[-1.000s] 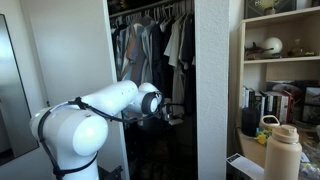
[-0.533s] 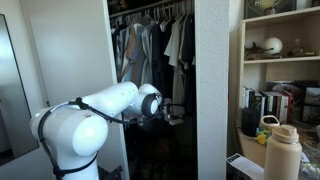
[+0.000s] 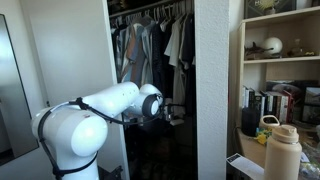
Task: Move the brown shoes on the shoe rack forwards
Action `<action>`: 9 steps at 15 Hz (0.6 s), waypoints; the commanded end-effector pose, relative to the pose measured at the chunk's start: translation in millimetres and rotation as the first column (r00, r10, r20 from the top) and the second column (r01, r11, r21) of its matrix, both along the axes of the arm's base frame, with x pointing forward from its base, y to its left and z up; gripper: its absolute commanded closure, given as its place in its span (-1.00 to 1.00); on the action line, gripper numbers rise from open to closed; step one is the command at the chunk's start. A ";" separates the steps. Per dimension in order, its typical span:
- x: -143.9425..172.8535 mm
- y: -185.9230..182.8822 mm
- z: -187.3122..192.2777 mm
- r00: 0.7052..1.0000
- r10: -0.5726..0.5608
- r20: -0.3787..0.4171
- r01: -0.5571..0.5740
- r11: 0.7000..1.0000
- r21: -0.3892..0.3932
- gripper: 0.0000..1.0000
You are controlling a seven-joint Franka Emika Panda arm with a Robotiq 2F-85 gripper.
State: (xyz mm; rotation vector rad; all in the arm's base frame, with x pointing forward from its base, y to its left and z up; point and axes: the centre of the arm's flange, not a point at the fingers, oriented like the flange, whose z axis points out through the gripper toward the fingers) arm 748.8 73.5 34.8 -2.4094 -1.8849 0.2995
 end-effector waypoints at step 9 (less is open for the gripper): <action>-20.7 -23.2 33.3 0.983 -0.178 0.046 0.169 0.973 0.157 0.92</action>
